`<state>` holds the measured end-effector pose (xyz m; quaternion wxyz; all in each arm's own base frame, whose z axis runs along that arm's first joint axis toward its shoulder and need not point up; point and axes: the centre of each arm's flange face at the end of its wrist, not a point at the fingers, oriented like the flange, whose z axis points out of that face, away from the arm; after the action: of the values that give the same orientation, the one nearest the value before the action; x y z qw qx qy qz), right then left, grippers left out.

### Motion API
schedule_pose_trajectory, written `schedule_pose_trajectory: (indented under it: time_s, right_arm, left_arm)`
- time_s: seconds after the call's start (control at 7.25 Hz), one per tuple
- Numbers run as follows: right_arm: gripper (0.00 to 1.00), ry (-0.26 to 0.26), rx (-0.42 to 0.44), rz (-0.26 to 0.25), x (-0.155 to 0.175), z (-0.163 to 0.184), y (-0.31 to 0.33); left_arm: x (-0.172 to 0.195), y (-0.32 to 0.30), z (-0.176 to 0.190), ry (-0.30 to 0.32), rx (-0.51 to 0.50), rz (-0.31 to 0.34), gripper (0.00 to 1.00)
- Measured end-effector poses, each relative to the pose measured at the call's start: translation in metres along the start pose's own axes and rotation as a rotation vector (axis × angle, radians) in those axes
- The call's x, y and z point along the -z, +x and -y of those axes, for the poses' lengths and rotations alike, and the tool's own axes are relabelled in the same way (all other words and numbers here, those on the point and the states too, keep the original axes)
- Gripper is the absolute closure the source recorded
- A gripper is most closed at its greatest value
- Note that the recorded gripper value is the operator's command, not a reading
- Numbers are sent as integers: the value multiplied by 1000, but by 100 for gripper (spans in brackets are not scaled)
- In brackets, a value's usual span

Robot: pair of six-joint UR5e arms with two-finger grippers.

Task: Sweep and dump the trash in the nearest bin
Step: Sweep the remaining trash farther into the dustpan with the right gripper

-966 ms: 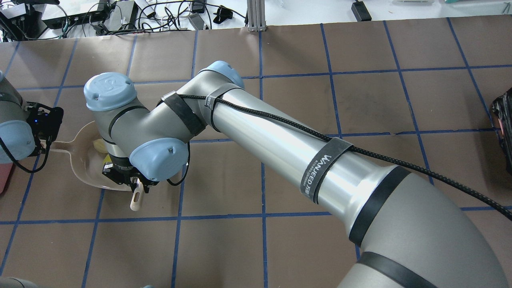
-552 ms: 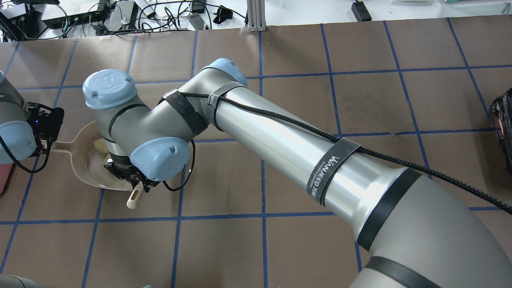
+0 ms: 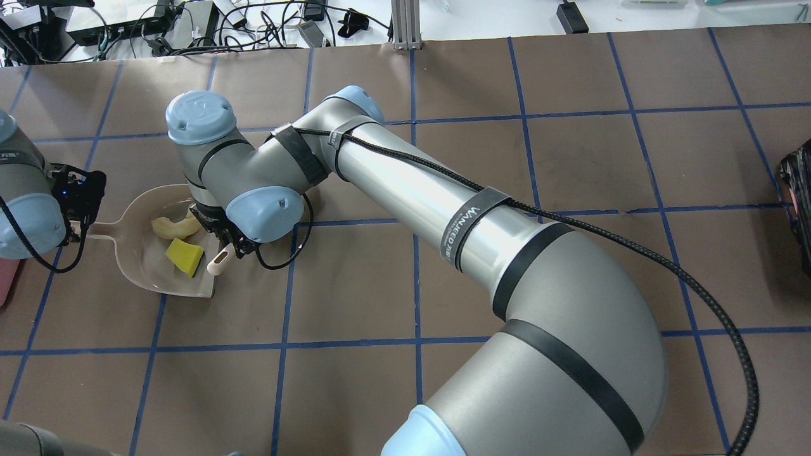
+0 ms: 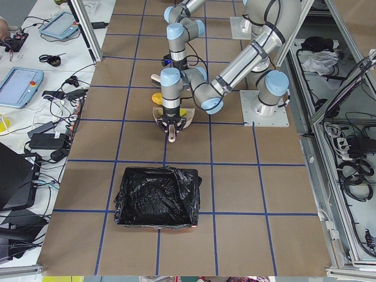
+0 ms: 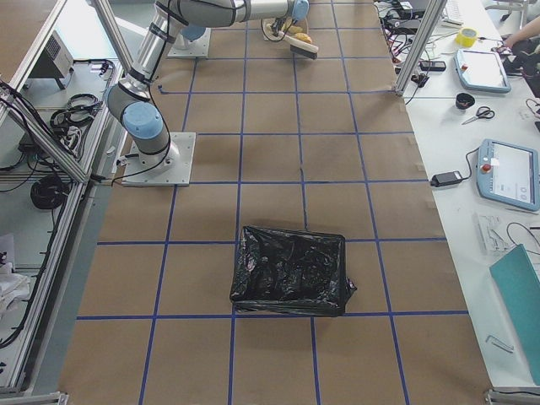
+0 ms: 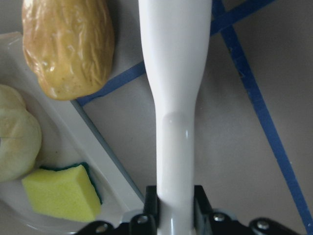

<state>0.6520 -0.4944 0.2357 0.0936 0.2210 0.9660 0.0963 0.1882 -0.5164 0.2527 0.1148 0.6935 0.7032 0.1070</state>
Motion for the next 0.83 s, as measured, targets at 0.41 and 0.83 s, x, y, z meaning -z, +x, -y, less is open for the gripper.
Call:
schedule_pose_trajectory:
  time_s: [0.41, 0.83]
  right_arm:
    - [100, -70, 459, -64, -19, -1, 3]
    - [100, -113, 882, -32, -22, -15, -1]
  left_arm:
    - [0, -12, -7, -8, 5, 11, 100]
    - [-5, -18, -8, -6, 11, 8, 100]
